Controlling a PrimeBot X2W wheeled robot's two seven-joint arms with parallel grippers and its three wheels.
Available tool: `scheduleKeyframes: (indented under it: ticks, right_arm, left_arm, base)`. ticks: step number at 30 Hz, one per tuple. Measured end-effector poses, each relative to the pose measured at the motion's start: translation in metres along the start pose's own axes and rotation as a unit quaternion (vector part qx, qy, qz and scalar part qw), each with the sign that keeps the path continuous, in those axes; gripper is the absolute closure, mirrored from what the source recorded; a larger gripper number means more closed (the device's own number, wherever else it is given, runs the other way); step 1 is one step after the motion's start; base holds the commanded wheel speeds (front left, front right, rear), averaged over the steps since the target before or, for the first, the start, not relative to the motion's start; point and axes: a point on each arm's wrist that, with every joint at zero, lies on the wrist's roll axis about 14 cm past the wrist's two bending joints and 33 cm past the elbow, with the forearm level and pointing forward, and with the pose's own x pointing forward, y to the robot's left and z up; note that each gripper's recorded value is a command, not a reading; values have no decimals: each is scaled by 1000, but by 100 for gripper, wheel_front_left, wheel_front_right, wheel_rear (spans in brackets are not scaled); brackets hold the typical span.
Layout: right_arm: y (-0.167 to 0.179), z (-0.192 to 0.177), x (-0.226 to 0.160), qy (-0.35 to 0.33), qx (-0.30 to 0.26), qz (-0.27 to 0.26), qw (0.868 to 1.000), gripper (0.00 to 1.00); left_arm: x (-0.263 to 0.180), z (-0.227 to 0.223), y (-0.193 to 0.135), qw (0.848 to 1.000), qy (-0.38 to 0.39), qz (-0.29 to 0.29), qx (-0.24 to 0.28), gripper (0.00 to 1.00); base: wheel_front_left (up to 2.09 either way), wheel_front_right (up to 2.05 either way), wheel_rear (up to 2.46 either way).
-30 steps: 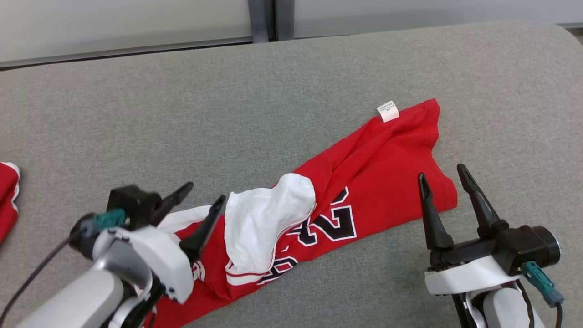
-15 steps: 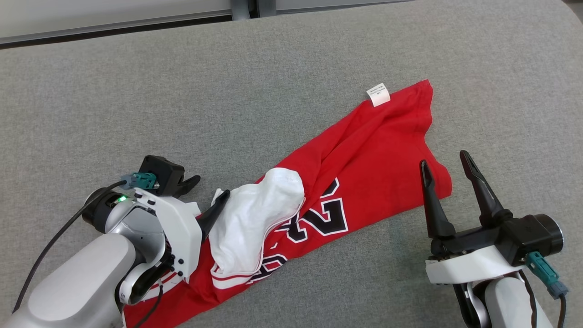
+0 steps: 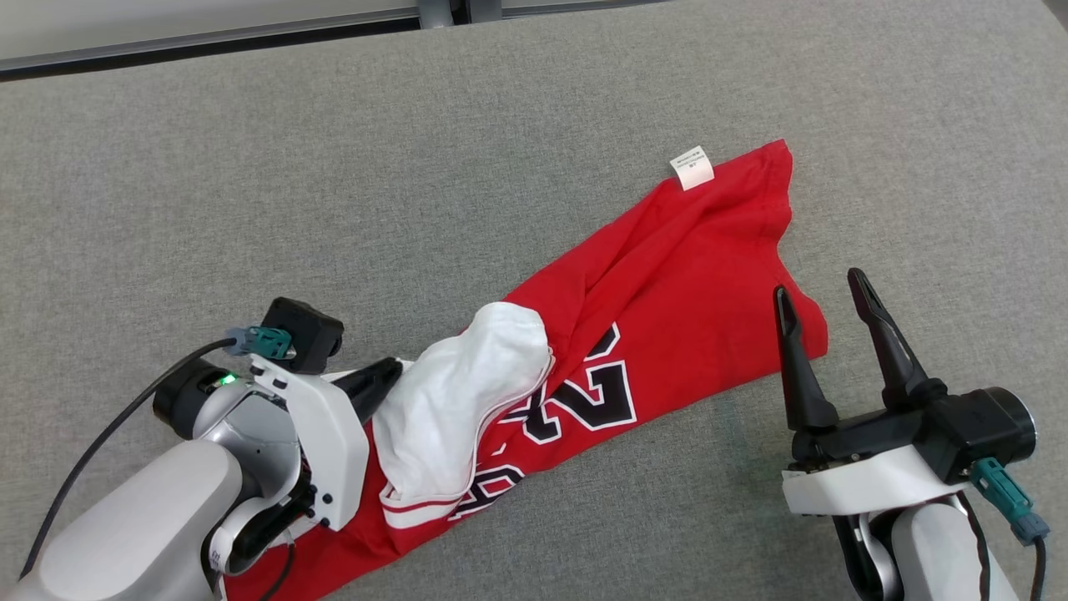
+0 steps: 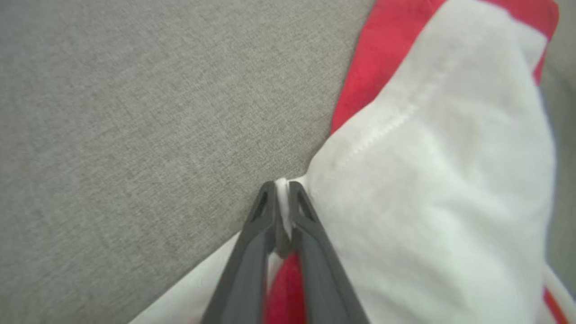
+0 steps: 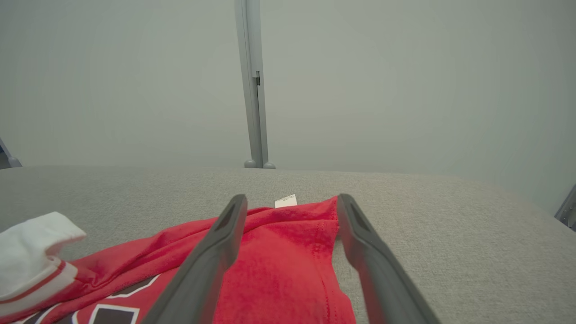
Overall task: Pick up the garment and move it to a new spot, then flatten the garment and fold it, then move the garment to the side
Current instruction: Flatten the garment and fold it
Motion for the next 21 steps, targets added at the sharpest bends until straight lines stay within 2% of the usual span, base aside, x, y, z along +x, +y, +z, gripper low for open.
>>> scheduleKeyframes:
  ticks: [5,10,16,18,21]
  right_arm:
    - [-2,0,0,-1,-1,-3,1000,0]
    - [-3,4,0,-5,-1,-4,1000,0]
    - [3,11,0,-15,1,4,1000,0]
    - [11,2,-1,-2,34,10,999,0]
    - [22,-12,-2,20,46,25,998,0]
  left_arm:
    - [-1,-2,-6,1000,4,-15,-2,100]
    - [-6,29,0,997,-78,4,20,100]
    - [-30,74,12,979,-191,47,60,100]
    - [-37,82,14,974,-210,54,63,100]
    - [-43,83,15,973,-217,59,61,100]
  base:
    - [0,0,0]
    - [0,0,0]
    - [0,0,0]
    - [0,0,0]
    - [0,0,0]
